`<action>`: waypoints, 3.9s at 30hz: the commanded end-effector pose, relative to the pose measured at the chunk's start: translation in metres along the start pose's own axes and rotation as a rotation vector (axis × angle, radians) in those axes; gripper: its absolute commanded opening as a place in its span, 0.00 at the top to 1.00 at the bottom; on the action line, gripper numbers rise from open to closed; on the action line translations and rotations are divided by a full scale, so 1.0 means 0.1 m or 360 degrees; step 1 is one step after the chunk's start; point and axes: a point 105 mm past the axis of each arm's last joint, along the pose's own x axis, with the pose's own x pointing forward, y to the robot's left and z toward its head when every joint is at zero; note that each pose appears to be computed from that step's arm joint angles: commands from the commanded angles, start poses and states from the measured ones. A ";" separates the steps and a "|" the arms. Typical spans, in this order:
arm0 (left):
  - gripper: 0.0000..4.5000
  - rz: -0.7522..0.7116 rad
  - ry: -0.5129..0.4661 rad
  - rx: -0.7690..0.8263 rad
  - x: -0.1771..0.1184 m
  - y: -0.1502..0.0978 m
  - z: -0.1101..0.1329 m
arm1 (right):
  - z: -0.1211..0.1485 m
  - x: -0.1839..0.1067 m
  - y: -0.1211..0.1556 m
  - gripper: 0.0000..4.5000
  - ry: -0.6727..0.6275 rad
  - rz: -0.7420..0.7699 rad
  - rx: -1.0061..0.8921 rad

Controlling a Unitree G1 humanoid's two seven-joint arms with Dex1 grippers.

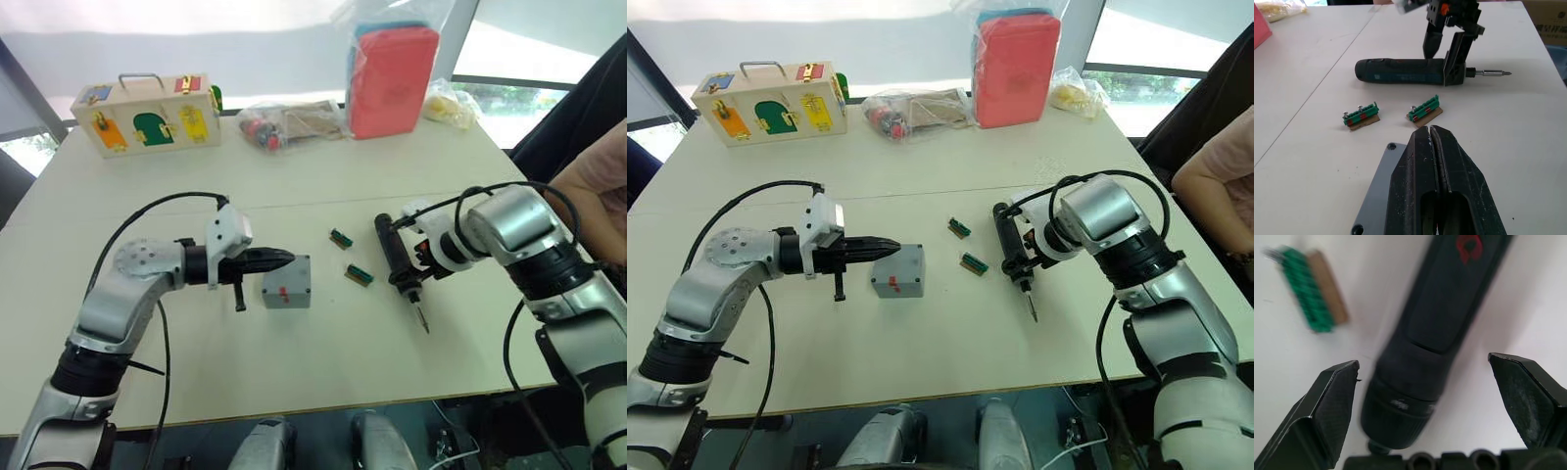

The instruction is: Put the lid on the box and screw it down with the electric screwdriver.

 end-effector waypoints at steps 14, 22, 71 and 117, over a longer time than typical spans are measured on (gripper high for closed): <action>1.00 0.0078 -0.0027 0.0082 -0.02 -0.02 0.02 | -0.18 0.14 -0.32 0.58 0.0204 -0.0221 0.0022; 1.00 0.0110 0.0011 0.0112 -0.07 0.05 0.02 | 0.28 -0.24 -0.32 0.58 -0.0167 -0.0267 -0.0069; 1.00 -0.0048 0.0311 -0.0022 0.05 0.18 -0.49 | 1.00 -0.72 1.42 0.58 -0.2537 0.0440 -0.0505; 1.00 -0.0053 0.0394 -0.0068 0.05 0.08 -0.71 | 0.64 0.20 1.48 0.58 -0.1864 0.0486 -0.0494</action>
